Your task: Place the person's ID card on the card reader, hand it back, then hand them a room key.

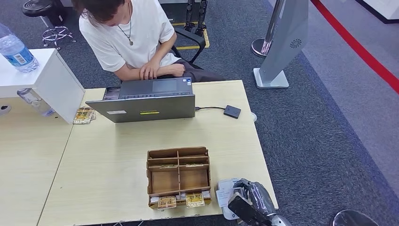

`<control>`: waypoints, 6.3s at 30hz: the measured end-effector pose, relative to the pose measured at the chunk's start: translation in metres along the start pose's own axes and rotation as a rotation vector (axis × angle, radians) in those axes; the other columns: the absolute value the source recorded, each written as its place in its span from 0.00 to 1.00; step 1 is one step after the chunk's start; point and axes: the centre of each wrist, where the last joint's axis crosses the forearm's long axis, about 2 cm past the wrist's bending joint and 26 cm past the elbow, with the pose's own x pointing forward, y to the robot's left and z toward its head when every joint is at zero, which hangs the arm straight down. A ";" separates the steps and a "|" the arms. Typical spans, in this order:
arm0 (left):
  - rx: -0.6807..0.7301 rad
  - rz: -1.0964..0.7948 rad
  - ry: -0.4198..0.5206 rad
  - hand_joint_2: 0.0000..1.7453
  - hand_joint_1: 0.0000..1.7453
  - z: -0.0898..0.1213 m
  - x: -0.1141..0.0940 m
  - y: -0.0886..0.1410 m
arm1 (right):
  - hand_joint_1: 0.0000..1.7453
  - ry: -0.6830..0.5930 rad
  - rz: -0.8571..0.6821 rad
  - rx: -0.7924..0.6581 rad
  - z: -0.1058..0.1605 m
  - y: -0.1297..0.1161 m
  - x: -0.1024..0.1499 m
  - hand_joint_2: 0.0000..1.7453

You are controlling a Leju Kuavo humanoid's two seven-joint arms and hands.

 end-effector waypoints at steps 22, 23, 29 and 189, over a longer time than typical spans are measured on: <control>0.000 0.001 0.007 0.00 0.00 0.000 0.000 0.000 | 1.00 0.011 0.296 -0.219 -0.028 -0.017 -0.016 1.00; 0.000 0.001 0.007 0.00 0.00 0.000 0.000 0.000 | 1.00 0.014 0.301 -0.228 -0.029 -0.019 -0.017 1.00; 0.001 0.000 0.006 0.00 0.00 0.000 0.000 0.000 | 1.00 -0.011 0.326 -0.280 -0.033 -0.030 -0.015 1.00; -0.018 -0.053 0.010 0.00 0.00 -0.002 0.003 0.003 | 0.43 -0.619 0.535 -0.170 -0.070 0.044 0.095 1.00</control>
